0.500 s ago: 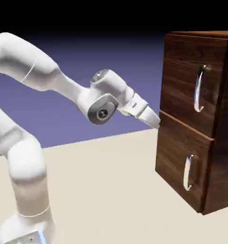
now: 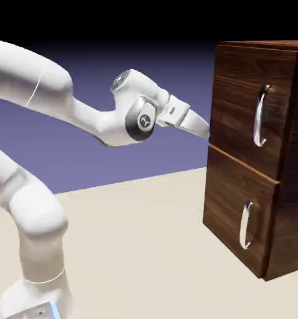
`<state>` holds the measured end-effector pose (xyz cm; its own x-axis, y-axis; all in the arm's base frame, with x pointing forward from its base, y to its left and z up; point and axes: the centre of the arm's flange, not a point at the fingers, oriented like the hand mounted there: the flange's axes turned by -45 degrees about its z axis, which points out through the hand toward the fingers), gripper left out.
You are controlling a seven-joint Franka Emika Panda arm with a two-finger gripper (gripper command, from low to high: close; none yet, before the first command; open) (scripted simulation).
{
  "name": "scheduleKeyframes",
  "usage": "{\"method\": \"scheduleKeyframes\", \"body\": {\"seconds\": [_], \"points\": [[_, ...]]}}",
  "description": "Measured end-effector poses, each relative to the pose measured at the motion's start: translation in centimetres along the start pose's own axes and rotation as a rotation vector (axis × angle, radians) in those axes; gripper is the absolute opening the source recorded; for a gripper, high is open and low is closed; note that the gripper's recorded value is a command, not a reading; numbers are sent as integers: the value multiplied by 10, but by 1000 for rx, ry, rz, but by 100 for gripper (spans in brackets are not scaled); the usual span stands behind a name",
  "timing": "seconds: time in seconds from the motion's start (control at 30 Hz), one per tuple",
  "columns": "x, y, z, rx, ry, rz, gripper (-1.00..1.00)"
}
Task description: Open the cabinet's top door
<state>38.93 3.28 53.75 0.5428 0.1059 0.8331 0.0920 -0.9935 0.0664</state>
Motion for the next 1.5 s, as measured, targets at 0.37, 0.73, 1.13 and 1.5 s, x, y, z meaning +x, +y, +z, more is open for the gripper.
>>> {"method": "scheduleKeyframes", "body": {"seconds": [0.37, 0.73, 1.13, 1.5], "points": [[23, 6, -22, -10, 140, -7, 0], [32, 30, -29, -24, 281, 8, 0], [29, 71, -12, -33, 426, 39, 0], [17, 117, 26, -24, 541, 66, 0]]}}
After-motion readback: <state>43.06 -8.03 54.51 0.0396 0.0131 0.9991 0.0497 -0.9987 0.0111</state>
